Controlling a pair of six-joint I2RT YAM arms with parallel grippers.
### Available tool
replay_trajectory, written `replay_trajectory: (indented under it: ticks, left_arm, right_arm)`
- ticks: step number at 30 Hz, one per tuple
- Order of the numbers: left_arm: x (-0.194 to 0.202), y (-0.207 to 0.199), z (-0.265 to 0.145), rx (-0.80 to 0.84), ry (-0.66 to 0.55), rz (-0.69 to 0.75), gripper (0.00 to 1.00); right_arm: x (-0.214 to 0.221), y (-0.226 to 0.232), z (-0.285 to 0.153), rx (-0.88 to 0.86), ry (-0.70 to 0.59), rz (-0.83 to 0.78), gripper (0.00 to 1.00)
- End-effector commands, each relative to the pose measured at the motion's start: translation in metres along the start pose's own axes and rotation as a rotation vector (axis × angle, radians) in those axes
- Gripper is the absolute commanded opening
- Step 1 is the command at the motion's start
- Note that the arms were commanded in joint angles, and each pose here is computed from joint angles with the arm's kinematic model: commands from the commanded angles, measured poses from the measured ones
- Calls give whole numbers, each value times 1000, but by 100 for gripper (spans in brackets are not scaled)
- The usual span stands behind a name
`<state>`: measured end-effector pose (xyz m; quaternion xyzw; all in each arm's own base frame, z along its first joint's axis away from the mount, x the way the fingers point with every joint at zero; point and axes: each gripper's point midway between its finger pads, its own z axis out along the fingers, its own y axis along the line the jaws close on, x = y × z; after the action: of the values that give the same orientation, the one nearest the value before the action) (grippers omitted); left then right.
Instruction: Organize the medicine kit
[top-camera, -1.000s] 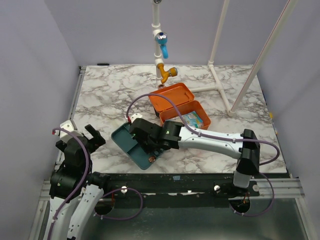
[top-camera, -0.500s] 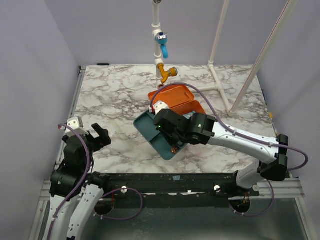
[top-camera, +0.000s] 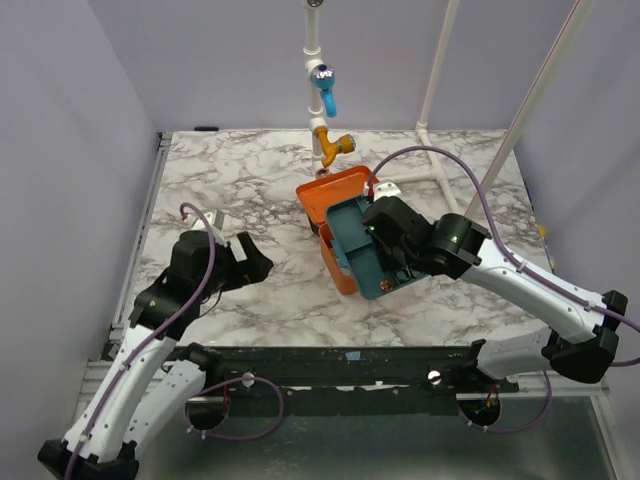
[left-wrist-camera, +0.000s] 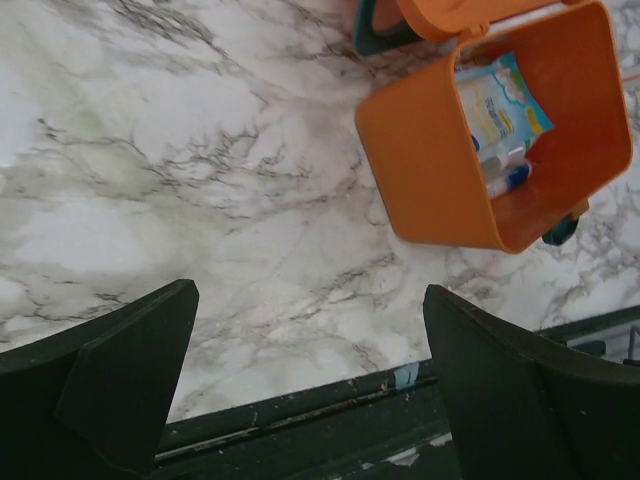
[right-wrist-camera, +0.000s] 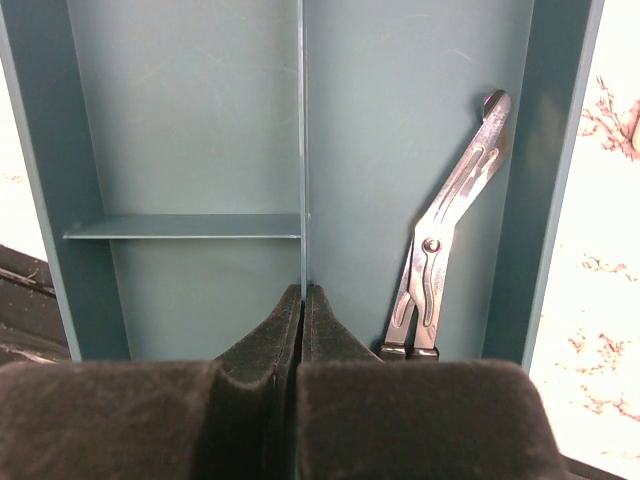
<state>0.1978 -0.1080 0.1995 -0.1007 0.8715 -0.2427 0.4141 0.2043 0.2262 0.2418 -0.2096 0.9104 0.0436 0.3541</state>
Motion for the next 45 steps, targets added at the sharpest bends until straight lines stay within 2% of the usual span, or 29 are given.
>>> replay_trajectory:
  ticks: [1,6,17,24,27,39,45]
  left_arm:
    - [6,-42,16,90,91,-44,98]
    - [9,-72,35,109,142,-70,98]
    - [22,-124,95,80,275,-123,99]
    - [27,-141,126,28,325,-114,98]
    - [36,-142,139,-2,363,-93,95]
    - [69,-125,155,-60,454,-66,70]
    - [81,-117,158,-69,493,-31,48]
  right_arm:
    - [-1,-11,-1,19,-34,73,1]
    - [8,-27,2,86,-42,95,1]
    - [16,-35,-14,47,-75,124,1]
    - [17,-35,-23,14,-95,145,1]
    - [18,-36,-26,9,-100,147,1]
    - [26,-42,-27,20,-103,147,1]
    - [27,-44,-26,31,-105,146,1]
